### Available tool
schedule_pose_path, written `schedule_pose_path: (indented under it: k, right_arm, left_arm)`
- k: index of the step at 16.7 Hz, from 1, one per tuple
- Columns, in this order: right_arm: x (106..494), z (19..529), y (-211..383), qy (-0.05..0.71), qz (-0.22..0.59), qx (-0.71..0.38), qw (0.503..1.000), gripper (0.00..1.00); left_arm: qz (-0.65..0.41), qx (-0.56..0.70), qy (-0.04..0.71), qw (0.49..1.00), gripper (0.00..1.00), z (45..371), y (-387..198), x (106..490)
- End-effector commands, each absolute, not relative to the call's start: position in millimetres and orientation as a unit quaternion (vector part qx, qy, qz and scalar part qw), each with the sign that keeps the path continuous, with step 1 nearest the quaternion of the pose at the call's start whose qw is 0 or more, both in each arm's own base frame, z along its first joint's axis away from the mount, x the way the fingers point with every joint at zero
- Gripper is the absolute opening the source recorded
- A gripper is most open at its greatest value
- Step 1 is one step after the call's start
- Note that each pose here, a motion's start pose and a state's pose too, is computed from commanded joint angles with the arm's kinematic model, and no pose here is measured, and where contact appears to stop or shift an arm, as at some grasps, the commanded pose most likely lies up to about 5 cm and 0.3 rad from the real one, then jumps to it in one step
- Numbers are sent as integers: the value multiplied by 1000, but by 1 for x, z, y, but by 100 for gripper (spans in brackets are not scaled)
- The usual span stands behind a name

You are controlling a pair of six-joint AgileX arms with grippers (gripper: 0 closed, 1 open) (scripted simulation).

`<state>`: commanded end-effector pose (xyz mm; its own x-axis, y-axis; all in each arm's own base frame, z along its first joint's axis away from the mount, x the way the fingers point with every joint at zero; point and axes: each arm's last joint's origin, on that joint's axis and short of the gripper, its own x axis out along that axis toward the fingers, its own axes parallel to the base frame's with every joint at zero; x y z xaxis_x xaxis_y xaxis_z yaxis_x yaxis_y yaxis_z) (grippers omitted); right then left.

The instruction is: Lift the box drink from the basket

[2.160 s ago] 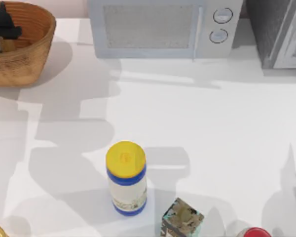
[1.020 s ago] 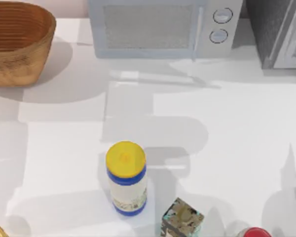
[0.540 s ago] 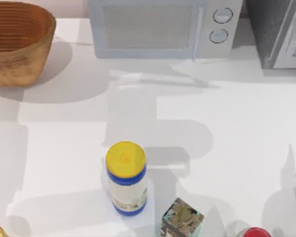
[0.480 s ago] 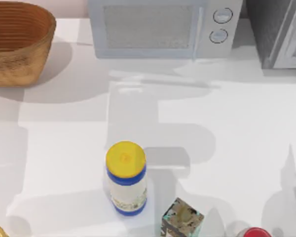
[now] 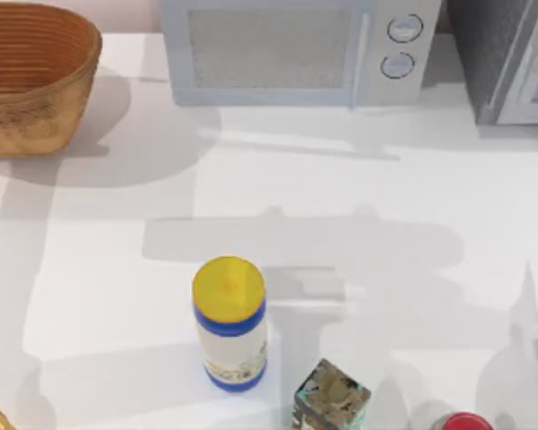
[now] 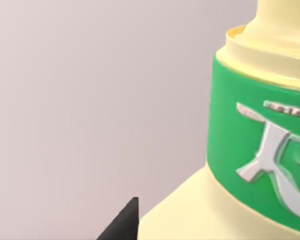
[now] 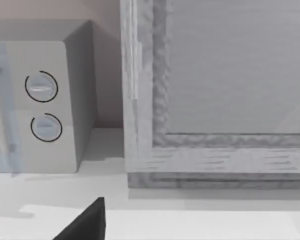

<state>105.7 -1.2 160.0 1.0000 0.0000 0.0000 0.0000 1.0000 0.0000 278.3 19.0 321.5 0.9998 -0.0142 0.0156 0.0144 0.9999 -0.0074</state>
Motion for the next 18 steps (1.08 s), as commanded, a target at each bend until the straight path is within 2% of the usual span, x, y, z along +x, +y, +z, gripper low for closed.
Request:
schedule_pose_path:
  k: [4,8,13,15,18]
  right_arm:
    - [106,160,-1,0,0,0,1000,100]
    - [106,160,-1,0,0,0,1000,100]
    - [106,160,-1,0,0,0,1000,100]
    - [106,160,-1,0,0,0,1000,100]
    - [106,160,-1,0,0,0,1000,100]
  left_arm:
    - [-6,-1,-32,999,0,302,7,182]
    - [-4,1,-42,999,0,245,2,123]
    - [-1,0,-10,1000,0,174,-1,106]
    - [0,0,-1,1000,0,162,-1,106]
    - [0,0,0,1000,0,160,-1,106]
